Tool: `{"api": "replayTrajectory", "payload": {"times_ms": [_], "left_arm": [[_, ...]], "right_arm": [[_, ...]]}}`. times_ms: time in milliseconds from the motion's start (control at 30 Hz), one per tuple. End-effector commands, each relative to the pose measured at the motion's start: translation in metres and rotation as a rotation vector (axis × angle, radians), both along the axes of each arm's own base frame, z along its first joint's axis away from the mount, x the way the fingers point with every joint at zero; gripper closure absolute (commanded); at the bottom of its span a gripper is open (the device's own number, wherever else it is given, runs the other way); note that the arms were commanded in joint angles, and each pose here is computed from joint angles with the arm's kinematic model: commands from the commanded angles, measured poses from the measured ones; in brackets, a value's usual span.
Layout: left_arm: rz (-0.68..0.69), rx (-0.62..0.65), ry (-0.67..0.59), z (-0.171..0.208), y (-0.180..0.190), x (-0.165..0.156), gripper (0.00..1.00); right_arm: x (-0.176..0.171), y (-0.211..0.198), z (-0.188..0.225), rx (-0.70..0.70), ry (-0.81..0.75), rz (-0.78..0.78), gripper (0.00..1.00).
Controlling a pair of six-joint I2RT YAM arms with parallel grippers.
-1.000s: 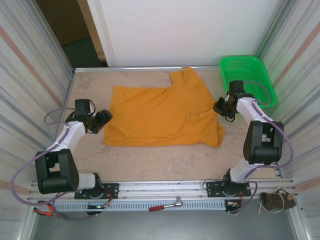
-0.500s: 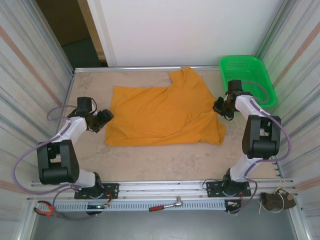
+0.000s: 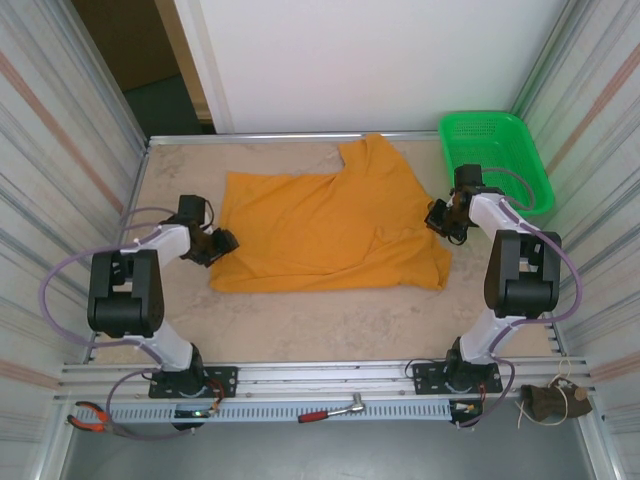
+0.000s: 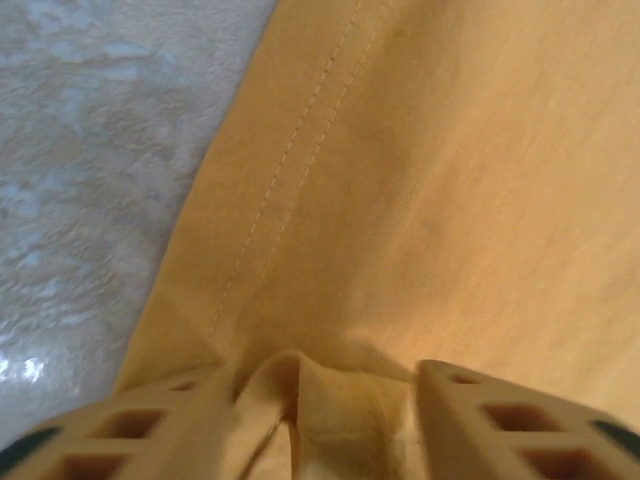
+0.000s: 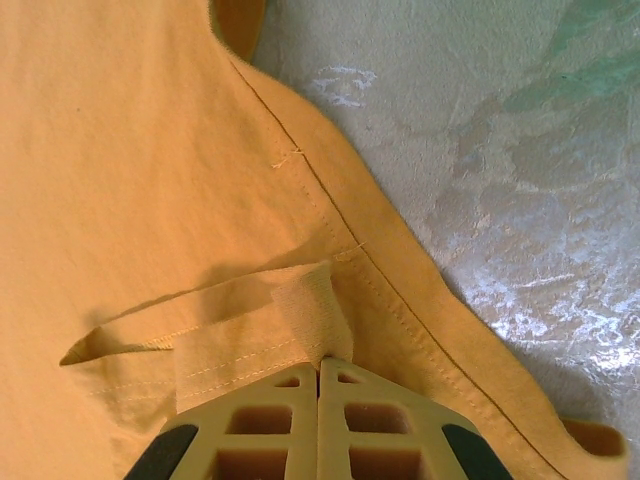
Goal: Fold the inside-out t-shirt
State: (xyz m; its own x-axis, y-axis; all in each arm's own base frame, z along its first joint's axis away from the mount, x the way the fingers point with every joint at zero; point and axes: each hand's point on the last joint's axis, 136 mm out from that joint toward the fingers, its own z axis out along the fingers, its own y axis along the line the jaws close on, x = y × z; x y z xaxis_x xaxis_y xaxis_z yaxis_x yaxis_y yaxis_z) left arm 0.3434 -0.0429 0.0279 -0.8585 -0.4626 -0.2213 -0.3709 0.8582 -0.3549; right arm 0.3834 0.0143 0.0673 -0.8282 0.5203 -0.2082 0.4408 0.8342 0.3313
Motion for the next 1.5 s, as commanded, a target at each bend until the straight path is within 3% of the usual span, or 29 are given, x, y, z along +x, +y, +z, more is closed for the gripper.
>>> {"api": "replayTrajectory", "payload": {"times_ms": [0,33,67,333,467,633,667,700,767,833,900,1167,1300,1467], "left_arm": [[-0.027,0.003,-0.041,0.006,-0.003,0.016,0.85],[-0.026,0.004,-0.048,0.009,-0.003,0.017,0.96],[-0.02,0.009,-0.061,0.015,-0.002,0.019,1.0],[0.105,0.019,-0.228,0.072,0.028,0.037,1.0],[0.12,0.008,-0.202,0.067,0.035,0.044,1.0],[0.148,-0.001,-0.147,0.041,0.038,0.051,1.0],[0.148,-0.01,-0.125,0.034,0.037,0.053,0.99],[0.144,-0.018,-0.106,0.028,0.035,0.056,0.84],[0.13,-0.035,-0.085,0.02,0.032,0.061,0.56],[0.115,-0.038,-0.089,0.024,0.031,0.063,0.42],[0.107,-0.032,-0.125,0.037,0.031,0.06,0.36],[0.131,-0.117,-0.133,0.055,0.015,-0.008,0.32],[0.133,-0.113,-0.118,0.041,0.013,-0.037,0.31],[0.127,-0.118,-0.094,0.025,0.012,-0.041,0.31]], "right_arm": [[-0.002,-0.004,0.01,-0.013,-0.021,-0.008,1.0],[-0.001,-0.004,0.013,-0.012,-0.027,-0.01,1.0],[0.0,-0.005,0.017,-0.009,-0.037,-0.012,1.0],[0.025,-0.008,0.059,0.007,-0.151,-0.031,1.0],[0.042,-0.006,0.057,0.02,-0.158,-0.042,1.0],[0.065,-0.009,0.025,0.011,-0.112,-0.058,1.0],[0.068,-0.008,0.018,0.017,-0.098,-0.057,0.94],[0.069,-0.007,0.011,0.023,-0.081,-0.054,0.72],[0.065,-0.006,0.008,0.026,-0.066,-0.05,0.5],[0.054,-0.007,0.016,0.002,-0.08,-0.048,0.43],[0.035,-0.008,0.027,-0.015,-0.085,-0.05,0.43],[-0.051,0.002,0.015,-0.02,-0.016,-0.057,0.46],[-0.066,0.014,-0.008,-0.028,0.022,-0.013,0.45],[-0.062,0.025,-0.026,-0.045,0.052,0.029,0.47]]}}
